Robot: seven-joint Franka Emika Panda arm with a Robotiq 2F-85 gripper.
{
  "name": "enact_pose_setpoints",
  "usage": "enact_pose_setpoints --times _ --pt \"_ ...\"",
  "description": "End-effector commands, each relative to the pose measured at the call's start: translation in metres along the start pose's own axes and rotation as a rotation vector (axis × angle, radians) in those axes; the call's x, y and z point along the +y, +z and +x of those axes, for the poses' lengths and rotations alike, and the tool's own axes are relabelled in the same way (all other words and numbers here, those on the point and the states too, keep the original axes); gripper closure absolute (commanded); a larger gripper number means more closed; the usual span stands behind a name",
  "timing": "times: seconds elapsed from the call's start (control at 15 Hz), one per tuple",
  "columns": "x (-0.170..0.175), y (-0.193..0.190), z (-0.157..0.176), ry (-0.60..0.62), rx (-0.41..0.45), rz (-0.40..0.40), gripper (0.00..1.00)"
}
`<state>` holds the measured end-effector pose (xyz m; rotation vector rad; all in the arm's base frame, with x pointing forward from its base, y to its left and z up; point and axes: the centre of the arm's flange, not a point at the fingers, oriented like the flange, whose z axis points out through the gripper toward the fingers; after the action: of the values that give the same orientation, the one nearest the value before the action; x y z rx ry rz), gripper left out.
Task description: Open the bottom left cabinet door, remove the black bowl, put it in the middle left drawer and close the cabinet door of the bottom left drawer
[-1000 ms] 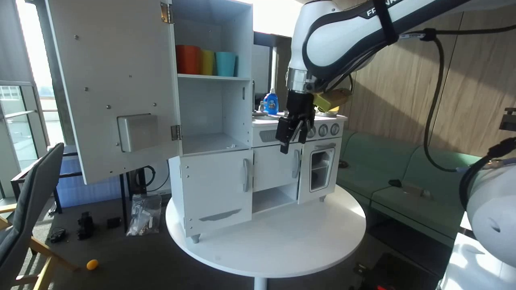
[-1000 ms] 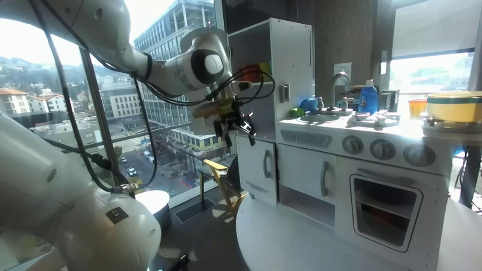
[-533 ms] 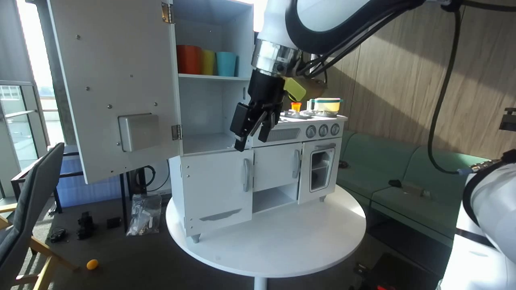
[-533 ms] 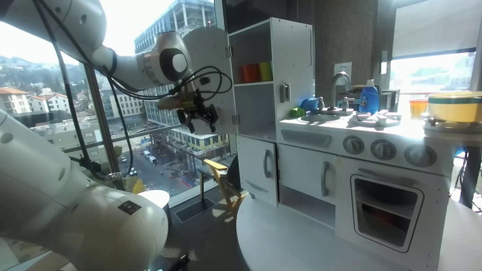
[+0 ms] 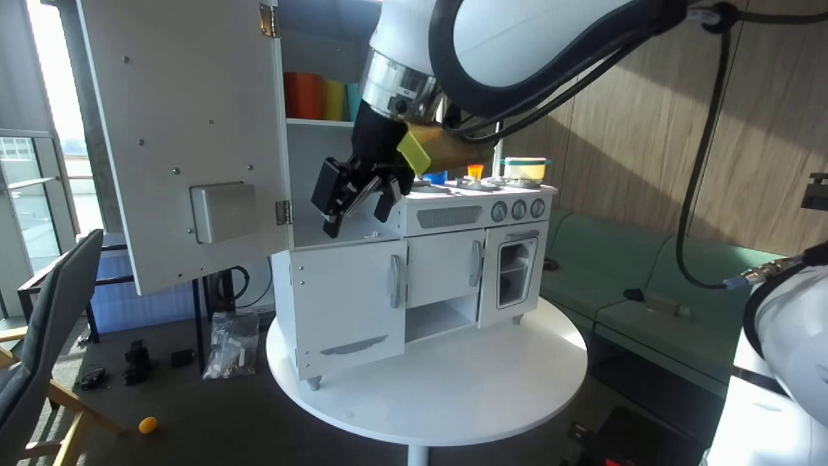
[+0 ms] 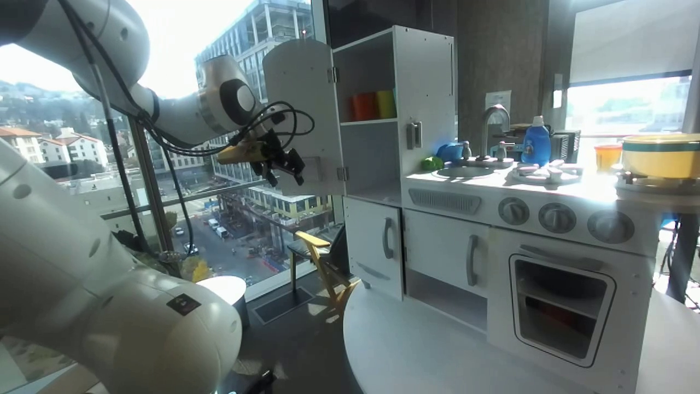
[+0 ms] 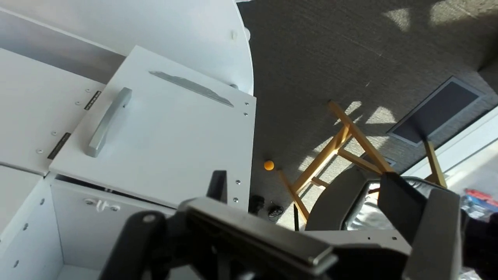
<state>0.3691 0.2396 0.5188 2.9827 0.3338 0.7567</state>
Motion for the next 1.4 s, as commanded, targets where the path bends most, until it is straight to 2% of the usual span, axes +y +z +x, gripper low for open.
enact_pose_setpoints --times 0.0,0.53,0.8,1.33 --pt "0.012 0.040 0.008 0.055 -0.003 -0.028 0.00" --pt "0.088 0.129 0.001 0.131 -0.051 -0.038 0.00" --pt "0.126 0.160 -0.003 0.116 -0.049 -0.004 0.00" --pt "0.174 0.212 0.002 0.055 -0.011 -0.045 0.00"
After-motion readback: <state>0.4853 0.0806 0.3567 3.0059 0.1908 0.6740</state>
